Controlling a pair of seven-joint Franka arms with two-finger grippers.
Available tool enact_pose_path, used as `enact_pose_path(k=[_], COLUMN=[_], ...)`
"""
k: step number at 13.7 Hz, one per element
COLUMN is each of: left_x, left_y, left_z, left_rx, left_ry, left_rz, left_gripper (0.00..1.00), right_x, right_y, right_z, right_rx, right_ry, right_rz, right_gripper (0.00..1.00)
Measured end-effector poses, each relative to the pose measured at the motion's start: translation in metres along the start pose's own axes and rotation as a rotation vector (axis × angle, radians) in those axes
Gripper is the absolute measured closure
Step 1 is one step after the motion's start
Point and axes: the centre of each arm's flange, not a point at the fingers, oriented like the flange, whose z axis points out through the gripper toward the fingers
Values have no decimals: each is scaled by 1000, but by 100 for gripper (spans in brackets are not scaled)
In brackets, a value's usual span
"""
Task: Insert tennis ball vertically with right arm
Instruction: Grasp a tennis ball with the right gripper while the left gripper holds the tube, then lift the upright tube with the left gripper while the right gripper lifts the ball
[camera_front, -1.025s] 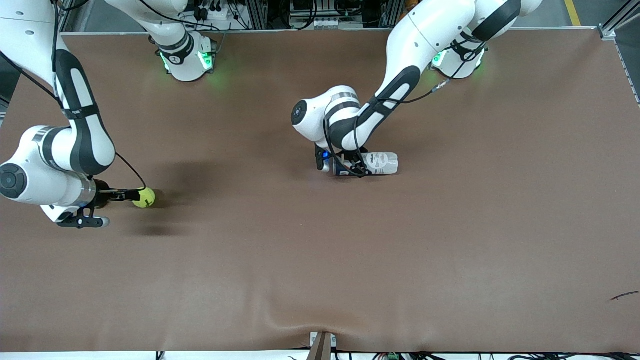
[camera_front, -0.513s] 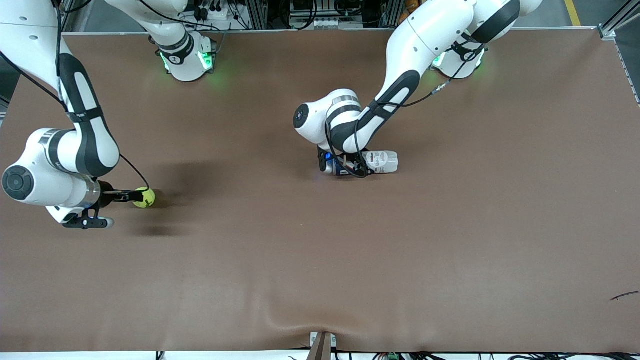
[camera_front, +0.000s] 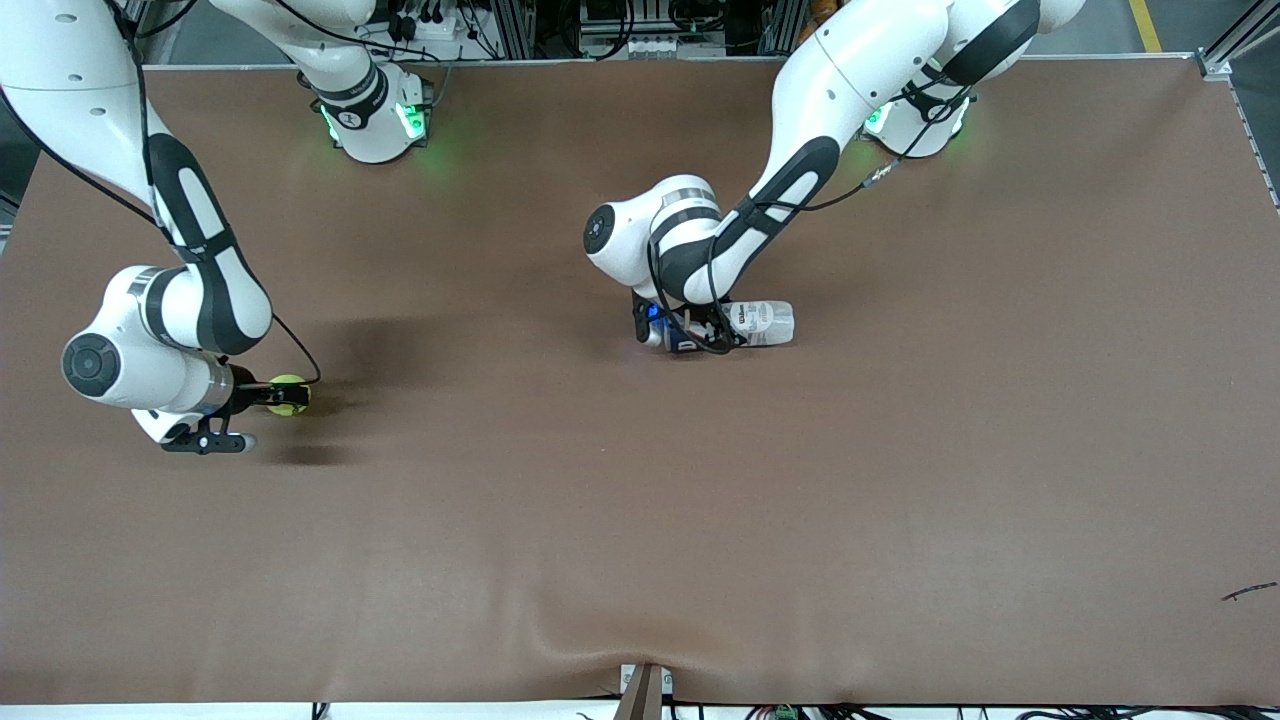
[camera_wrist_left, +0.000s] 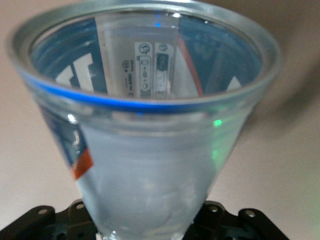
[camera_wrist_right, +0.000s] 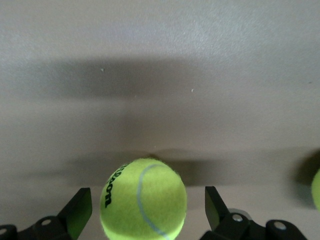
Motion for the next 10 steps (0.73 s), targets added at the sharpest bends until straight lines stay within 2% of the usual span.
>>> enact_pose_path(k=[2, 4, 5, 8, 10], left_x=[7, 15, 20, 36, 37], left_y=[-10, -15, -15, -17, -27], left_z=[-45, -108, -135, -179, -193], left_rx=[24, 53, 65, 35, 7], left_ry=[105, 277, 388, 727, 894], left_rz=[-27, -87, -137, -298, -373], left_gripper=[39, 40, 40, 39, 39], right_x=[0, 0, 1, 4, 11], right_y=[1, 1, 1, 2, 2], right_z=[4, 3, 1, -10, -32], right_rx=[0, 0, 0, 3, 7], right_ry=[-6, -4, -3, -30, -61], right_rz=[0, -2, -2, -1, -1], right_gripper=[4, 29, 33, 33, 33])
